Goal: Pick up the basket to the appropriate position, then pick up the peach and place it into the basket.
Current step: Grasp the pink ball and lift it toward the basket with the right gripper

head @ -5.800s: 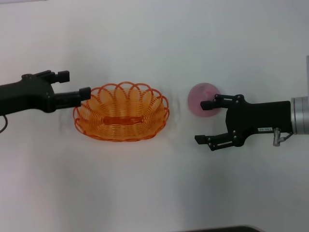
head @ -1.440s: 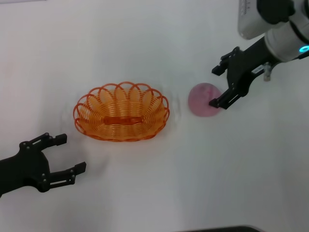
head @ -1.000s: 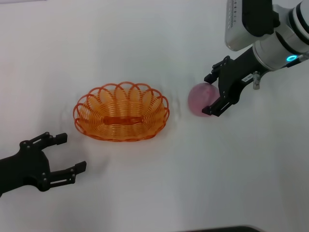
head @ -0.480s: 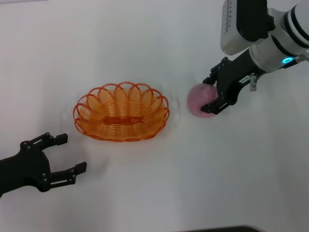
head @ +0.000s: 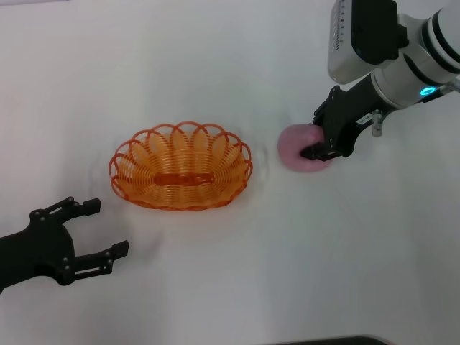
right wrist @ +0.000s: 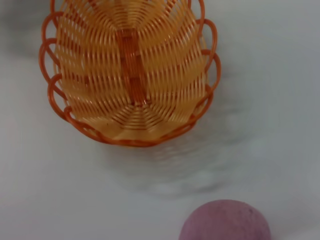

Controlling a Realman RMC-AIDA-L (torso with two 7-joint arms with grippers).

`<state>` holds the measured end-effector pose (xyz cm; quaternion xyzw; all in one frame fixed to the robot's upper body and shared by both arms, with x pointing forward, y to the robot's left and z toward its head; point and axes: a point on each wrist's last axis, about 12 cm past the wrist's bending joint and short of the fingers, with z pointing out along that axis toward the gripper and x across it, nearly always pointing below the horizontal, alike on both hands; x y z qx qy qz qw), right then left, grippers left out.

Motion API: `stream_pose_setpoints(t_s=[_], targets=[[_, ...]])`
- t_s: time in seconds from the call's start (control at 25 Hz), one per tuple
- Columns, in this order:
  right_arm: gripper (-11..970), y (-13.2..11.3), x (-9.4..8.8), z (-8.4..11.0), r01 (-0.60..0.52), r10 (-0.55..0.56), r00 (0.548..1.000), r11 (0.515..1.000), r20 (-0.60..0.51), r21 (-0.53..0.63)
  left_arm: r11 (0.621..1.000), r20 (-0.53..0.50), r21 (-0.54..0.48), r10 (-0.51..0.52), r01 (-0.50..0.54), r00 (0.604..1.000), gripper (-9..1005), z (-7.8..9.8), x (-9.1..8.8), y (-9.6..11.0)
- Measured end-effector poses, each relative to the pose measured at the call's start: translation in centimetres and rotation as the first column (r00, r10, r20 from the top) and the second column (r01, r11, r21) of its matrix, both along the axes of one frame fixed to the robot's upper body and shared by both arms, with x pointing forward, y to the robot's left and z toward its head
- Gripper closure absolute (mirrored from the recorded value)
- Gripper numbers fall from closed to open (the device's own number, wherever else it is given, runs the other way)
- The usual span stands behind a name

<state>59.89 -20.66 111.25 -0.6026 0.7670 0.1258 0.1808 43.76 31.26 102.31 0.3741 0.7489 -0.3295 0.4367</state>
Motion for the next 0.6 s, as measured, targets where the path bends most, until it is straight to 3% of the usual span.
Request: stream_pose_setpoints(t_s=[0.12, 0.6], targets=[[521, -0.1, 0.0, 0.2, 0.002, -0.002, 1.0, 1.0, 0.001, 0.006, 1.0, 0.0, 0.0, 0.0, 0.0, 1.0, 93, 0.0, 0.0, 0.0], [661, -0.7, -0.8, 3.7, -0.014, 0.011, 0.999, 0.997, 0.038, 0.079, 1.0, 0.002, 0.001, 0.002, -0.002, 1.0, 93, 0.0, 0.1, 0.0]])
